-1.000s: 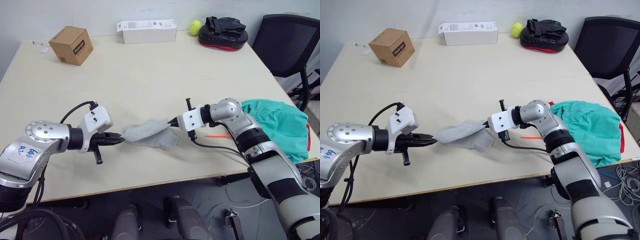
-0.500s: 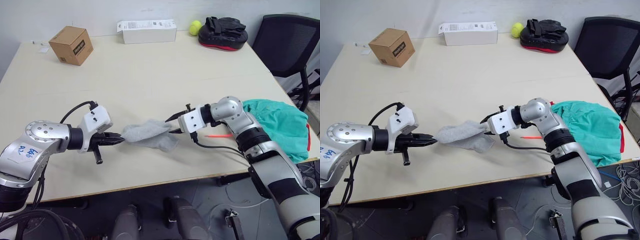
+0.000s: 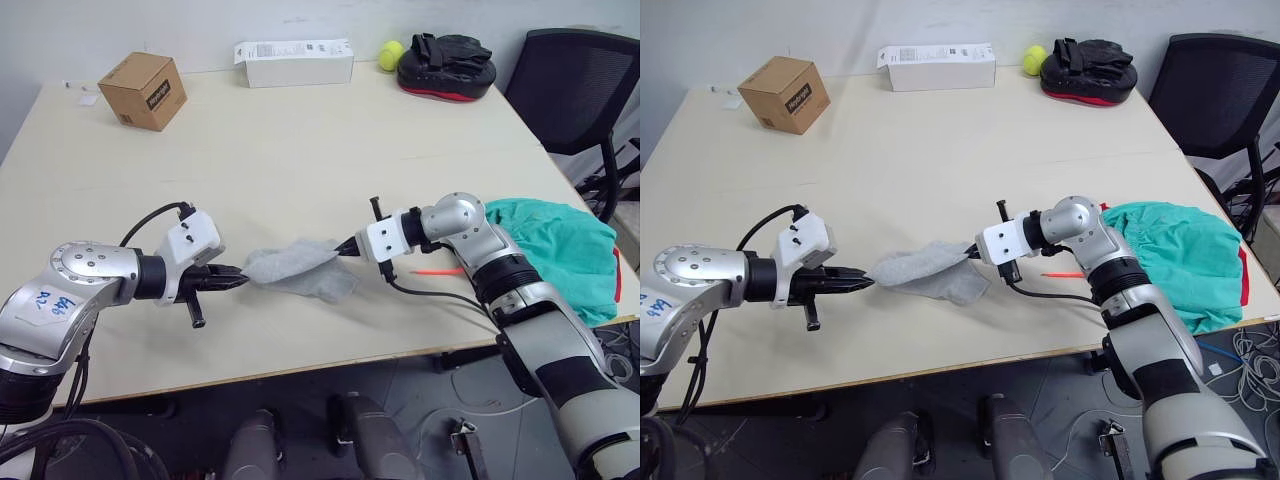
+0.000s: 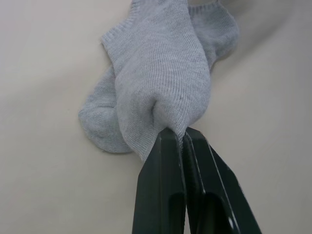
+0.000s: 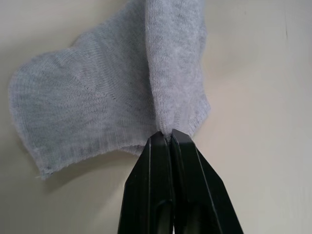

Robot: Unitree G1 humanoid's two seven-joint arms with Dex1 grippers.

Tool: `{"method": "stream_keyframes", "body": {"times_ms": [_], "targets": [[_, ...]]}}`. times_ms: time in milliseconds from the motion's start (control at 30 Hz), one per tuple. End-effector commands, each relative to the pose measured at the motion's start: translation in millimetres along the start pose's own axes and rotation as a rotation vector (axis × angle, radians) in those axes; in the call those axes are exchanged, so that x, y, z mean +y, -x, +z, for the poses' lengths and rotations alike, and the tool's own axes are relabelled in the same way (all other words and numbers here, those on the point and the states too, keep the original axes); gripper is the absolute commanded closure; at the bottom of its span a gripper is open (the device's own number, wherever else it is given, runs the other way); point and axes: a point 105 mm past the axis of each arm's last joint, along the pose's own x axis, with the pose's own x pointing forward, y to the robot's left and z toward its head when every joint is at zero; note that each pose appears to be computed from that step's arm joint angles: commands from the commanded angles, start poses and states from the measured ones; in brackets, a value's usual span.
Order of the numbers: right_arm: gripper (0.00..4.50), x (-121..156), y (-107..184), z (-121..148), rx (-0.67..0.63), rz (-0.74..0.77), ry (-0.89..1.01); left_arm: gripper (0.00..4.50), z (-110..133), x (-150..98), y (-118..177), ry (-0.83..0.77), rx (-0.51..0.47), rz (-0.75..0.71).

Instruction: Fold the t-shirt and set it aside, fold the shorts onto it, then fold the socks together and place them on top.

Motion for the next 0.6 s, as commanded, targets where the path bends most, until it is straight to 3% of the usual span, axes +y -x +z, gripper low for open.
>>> {"method": "stream_keyframes", "body": {"times_ms": [33,267,400,600], "targets": [[4.48,-25,17,15,-0.033,-0.09,0.041,4.5,15,10,9,-0.071,-0.036,0.024],[4.48,-32,47,28,-0.035,-0.109,0.067,4.5,28,30,14,-0.198,-0.056,0.004],[4.48,-8,54,42,-0.042,-0.042,0.049,4.5,13,37,10,-0.283,0.016,-0.052],[4.48,36,31,54,-0.031,-0.008,-0.008,4.5,-21,47,-7,-0.416,0.146,-0.124]]}}
